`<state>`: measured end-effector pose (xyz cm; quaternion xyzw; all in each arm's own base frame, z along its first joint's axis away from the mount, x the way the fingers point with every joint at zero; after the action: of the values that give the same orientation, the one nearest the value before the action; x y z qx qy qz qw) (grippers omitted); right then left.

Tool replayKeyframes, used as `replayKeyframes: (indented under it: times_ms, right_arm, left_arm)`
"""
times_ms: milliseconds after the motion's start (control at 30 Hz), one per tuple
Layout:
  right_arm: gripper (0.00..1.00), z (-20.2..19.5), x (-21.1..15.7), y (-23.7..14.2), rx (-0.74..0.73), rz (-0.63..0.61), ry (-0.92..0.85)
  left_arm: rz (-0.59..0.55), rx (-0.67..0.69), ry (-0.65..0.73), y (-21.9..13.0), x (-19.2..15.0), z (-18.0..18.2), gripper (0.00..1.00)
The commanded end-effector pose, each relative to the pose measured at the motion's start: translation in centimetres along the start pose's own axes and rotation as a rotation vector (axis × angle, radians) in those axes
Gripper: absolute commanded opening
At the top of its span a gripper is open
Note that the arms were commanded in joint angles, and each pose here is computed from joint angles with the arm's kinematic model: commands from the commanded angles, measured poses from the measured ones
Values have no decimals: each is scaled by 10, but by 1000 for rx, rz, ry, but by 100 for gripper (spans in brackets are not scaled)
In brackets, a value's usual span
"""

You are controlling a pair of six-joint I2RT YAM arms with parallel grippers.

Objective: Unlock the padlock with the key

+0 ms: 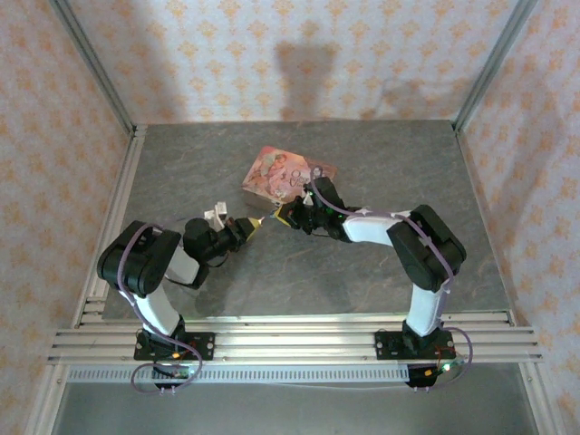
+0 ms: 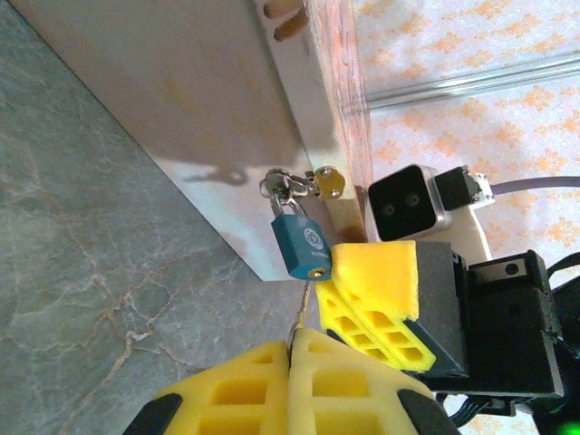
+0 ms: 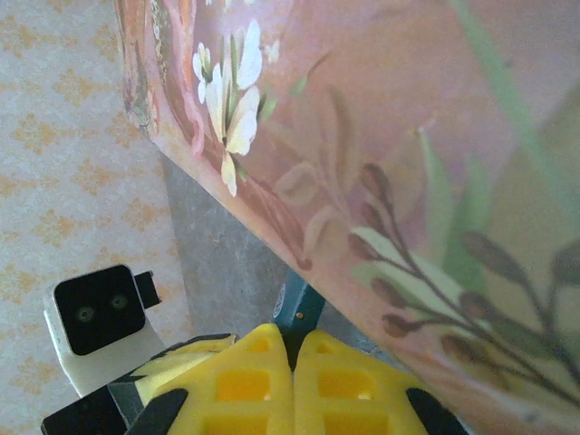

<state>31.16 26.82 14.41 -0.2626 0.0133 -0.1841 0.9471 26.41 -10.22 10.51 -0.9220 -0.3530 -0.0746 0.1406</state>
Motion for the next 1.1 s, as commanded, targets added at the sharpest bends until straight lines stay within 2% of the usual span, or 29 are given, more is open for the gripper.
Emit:
replayKeyframes:
  times_ms: [0, 233, 467, 1067]
  right_arm:
    - [0, -12, 0, 5, 1, -37, 59]
    - [0, -14, -6, 12, 31, -55, 74]
    - [0, -18, -14, 16, 39, -63, 89]
    - [0, -31, -27, 20, 59, -64, 131]
  left_arm:
    - [-41, -29, -25, 2, -2, -10, 0]
    - [-86, 19, -104, 2, -10, -3, 0]
    - [-121, -2, -167, 2, -9, -11, 0]
    - [-101, -15, -230, 20, -9, -14, 0]
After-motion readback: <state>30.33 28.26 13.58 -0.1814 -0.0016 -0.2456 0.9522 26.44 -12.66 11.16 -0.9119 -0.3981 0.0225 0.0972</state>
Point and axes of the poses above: each hand's point on the last joint's axis, 136 mm out from that joint toward the fingers, its own y axis out along the fingers, its own z axis along the line the jaws close on, x = y × z, the point moved 10 cm from there along -y, back along the fingers, and after that the axes turned 1 degree about y, right-handed, at the moved point
